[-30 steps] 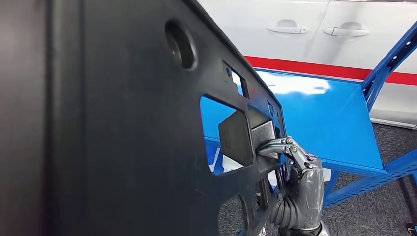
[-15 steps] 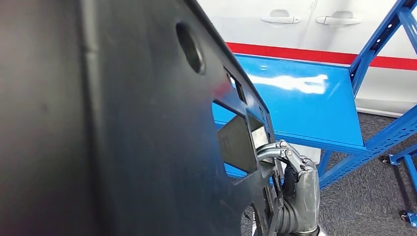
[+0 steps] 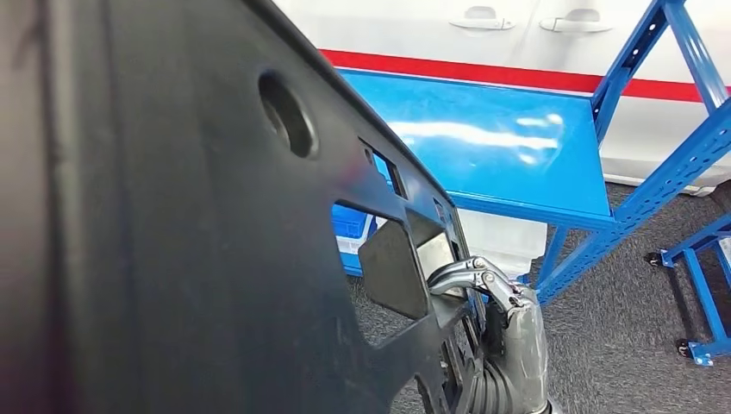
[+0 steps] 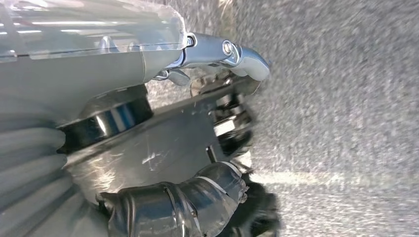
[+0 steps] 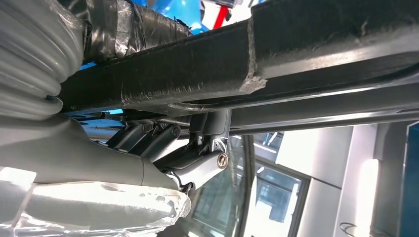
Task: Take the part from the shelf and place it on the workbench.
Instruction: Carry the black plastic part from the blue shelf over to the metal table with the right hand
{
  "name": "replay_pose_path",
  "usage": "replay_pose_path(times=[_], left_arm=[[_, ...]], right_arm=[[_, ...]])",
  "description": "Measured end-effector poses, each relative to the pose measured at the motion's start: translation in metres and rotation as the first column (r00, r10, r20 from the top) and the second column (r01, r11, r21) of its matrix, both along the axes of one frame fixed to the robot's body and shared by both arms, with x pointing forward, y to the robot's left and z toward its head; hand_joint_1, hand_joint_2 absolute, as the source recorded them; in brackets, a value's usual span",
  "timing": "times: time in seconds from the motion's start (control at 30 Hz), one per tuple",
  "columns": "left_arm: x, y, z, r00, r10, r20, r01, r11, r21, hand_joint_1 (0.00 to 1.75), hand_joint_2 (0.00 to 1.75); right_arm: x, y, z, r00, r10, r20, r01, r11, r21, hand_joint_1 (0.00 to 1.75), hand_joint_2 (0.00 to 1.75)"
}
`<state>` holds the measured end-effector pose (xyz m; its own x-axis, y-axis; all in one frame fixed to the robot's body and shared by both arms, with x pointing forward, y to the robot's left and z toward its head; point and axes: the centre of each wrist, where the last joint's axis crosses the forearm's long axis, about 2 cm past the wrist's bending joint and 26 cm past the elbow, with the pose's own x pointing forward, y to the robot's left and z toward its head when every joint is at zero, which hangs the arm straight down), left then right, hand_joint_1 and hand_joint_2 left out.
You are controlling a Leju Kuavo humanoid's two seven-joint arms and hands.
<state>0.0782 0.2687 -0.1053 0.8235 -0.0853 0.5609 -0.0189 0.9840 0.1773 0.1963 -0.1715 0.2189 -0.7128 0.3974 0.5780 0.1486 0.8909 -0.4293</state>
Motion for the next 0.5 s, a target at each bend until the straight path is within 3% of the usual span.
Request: replay_pose_path(times=[0.5], left_arm=[[-0.0026,0.0002,-0.0005,1.000,0.010,-0.001,-0.010,1.000,0.000,0.00,1.75]], right_arm=[[0.0010,0.0002,-0.0003,0.999,0.032,-0.031,-0.030,0.998,0.062,1.75,1.75]])
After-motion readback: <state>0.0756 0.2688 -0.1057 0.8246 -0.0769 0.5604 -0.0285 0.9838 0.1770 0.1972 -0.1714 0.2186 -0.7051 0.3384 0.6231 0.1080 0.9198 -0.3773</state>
